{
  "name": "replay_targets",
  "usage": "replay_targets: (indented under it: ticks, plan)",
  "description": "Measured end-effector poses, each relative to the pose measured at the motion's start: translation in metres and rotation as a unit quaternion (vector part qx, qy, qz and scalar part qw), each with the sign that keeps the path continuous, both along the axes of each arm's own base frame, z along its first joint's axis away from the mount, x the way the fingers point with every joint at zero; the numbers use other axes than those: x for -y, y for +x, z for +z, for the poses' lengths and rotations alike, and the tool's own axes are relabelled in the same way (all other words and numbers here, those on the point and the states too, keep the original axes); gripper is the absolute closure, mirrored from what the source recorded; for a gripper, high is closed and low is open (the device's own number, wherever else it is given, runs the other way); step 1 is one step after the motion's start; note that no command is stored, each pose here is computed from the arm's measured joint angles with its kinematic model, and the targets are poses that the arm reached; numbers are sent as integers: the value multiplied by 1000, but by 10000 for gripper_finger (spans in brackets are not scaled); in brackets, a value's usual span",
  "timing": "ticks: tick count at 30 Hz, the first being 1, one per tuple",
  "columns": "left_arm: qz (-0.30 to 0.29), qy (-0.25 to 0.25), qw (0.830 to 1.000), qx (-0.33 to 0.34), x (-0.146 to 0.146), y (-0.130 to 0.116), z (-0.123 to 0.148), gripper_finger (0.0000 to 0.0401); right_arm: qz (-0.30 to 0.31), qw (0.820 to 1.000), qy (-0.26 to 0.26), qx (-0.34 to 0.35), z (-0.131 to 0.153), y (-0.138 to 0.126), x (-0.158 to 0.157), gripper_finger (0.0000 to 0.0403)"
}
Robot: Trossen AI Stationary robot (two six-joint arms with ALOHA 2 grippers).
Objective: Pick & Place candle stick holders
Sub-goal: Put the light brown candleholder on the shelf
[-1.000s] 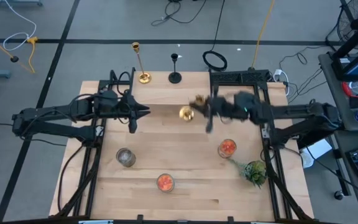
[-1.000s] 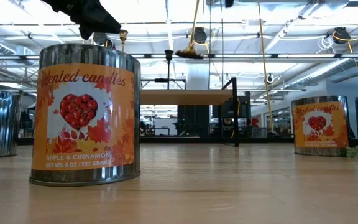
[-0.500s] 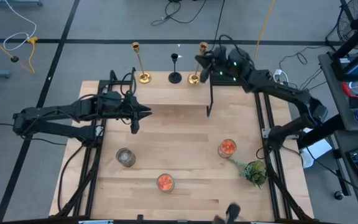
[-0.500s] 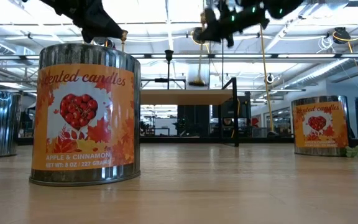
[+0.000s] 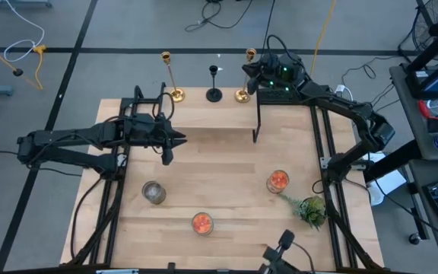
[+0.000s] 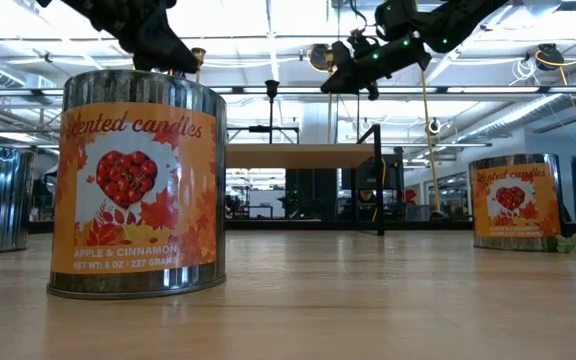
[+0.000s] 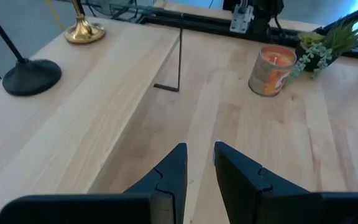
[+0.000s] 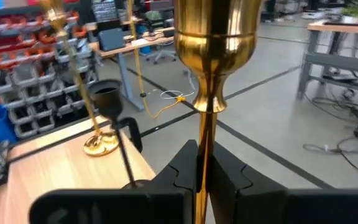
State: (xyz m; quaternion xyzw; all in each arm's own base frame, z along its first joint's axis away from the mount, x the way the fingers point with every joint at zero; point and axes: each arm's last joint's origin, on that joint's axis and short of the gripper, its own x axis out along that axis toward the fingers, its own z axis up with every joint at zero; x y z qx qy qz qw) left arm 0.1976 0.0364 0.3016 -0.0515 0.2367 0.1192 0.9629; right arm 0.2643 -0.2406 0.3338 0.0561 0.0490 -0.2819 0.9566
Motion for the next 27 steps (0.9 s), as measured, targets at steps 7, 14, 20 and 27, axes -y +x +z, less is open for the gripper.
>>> replay_targets:
  ticks: [7,14,20,27]
  plan:
    - [1,-2,1000,1,0,0,0,316,9,999,-24,-24,-1,1,-2,390]
    - [2,-3,1000,-1,0,0,0,316,11,999,-23,-28,-2,2,-3,390]
    - [4,-7,1000,0,0,0,0,316,14,999,-27,-45,-4,1,-3,389]
    - [4,-9,1000,0,0,0,0,316,15,998,-20,-65,-11,2,-3,352]
